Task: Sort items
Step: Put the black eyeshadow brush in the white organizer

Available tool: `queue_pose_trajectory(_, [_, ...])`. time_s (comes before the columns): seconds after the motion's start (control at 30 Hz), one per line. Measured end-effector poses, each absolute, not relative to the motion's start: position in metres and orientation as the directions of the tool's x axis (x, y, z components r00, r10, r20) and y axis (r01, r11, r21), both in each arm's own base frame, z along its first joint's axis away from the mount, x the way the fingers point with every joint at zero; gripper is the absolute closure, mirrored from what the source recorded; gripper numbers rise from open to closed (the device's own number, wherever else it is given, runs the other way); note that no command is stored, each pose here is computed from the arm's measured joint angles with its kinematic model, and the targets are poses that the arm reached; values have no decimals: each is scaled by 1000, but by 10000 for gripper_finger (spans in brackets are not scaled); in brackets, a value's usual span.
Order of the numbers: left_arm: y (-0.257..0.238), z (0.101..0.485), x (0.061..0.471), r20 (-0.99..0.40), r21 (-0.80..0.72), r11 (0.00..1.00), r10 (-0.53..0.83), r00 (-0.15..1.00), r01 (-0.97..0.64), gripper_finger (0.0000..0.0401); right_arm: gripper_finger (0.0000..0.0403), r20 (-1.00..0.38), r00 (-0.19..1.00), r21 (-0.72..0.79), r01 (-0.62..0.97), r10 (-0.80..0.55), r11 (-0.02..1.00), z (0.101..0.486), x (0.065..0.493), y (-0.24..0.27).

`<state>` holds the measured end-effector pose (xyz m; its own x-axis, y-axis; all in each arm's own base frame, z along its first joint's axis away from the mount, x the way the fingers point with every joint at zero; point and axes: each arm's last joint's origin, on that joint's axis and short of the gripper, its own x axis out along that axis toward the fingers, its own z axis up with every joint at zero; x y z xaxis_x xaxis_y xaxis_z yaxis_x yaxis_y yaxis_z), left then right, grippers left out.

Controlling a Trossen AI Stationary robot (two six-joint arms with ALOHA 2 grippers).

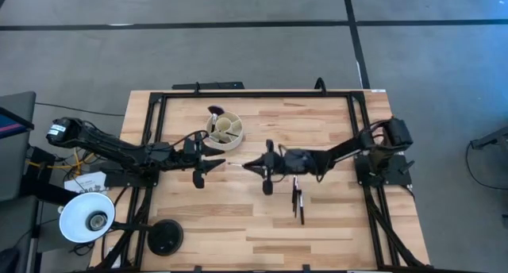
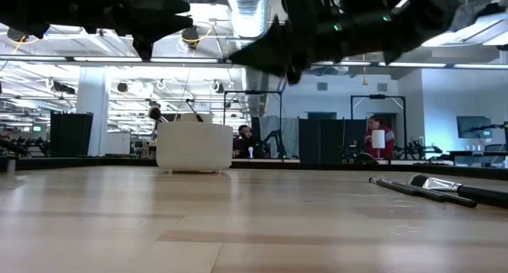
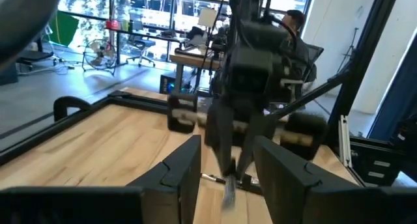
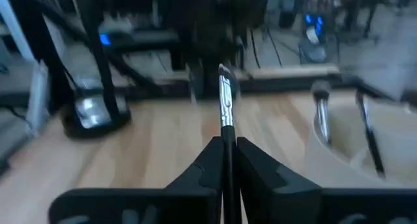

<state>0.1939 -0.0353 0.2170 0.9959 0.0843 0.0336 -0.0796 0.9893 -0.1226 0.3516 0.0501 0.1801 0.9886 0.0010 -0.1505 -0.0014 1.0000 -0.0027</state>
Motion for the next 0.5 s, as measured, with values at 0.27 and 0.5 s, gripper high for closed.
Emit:
queue_pose_trajectory(0.27, [-36,226,193,123,-64,996,66,990,-59,263,375,90,982,31,-170,166,985,208,352,46])
queue_pose_trajectory(0.5, [-38,228,193,143,-33,999,-22,989,27,263,393,174,971,51,-178,167,983,200,359,43])
